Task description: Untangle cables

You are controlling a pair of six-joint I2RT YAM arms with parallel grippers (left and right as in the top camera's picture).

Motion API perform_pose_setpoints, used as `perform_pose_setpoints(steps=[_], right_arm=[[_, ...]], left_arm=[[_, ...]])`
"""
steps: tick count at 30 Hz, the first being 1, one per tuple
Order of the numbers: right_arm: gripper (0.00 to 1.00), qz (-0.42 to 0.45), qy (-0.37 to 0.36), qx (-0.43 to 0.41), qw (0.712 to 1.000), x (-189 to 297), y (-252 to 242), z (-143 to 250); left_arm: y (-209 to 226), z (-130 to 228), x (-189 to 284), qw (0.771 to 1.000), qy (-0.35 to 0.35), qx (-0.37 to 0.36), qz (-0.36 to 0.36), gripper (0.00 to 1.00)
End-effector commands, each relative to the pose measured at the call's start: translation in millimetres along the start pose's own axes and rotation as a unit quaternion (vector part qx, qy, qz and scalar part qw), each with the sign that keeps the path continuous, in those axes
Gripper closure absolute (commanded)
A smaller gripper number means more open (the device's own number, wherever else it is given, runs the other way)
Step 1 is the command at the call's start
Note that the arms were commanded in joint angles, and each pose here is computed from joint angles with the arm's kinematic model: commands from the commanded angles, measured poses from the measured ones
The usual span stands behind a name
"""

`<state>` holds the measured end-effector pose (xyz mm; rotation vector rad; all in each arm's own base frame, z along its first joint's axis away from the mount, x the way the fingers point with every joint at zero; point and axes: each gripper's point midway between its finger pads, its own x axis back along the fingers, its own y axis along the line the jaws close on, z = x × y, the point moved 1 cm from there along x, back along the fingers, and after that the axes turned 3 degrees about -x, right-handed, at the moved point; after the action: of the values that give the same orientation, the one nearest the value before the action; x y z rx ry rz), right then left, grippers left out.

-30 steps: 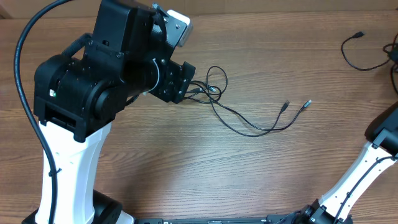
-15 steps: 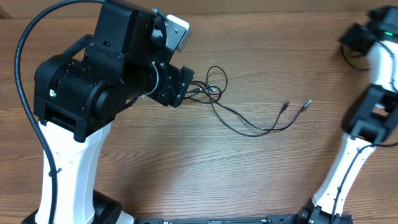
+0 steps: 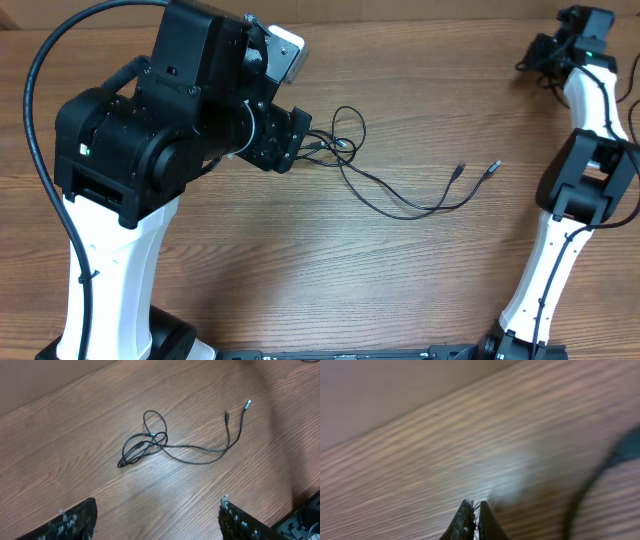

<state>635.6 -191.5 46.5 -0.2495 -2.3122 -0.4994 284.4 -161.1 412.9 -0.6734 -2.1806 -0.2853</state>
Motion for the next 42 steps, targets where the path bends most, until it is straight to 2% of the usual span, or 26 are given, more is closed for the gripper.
perform_pose_setpoints(steps=[1, 7, 13, 26, 33, 37, 42], right_arm=[[0.96, 0.014, 0.030, -0.001, 0.999, -28, -18, 33], [0.96, 0.020, 0.061, -0.006, 0.998, -55, -31, 69], [0.96, 0.035, 0.069, -0.025, 0.997, -56, -58, 75], [0.96, 0.106, 0.074, -0.125, 0.984, -11, -201, 78], [0.96, 0.132, 0.073, -0.165, 0.975, 13, -254, 84], [0.96, 0.135, 0.077, -0.164, 0.974, 20, -260, 84], [0.96, 0.124, 0.057, -0.097, 0.986, 52, -236, 41]], left_arm=[[1, -2, 2, 1.000, -0.005, 0.000, -0.002, 0.23], [1, -5, 2, 1.000, -0.013, 0.000, 0.000, 0.24], [1, -5, 2, 1.000, -0.012, 0.002, 0.000, 0.25], [1, -5, 2, 1.000, -0.012, -0.002, -0.001, 0.26], [2, -7, 2, 1.000, -0.016, -0.003, -0.002, 0.26], [2, -9, 2, 1.000, -0.019, -0.003, -0.003, 0.27], [2, -10, 1, 1.000, -0.022, -0.009, -0.003, 0.27]])
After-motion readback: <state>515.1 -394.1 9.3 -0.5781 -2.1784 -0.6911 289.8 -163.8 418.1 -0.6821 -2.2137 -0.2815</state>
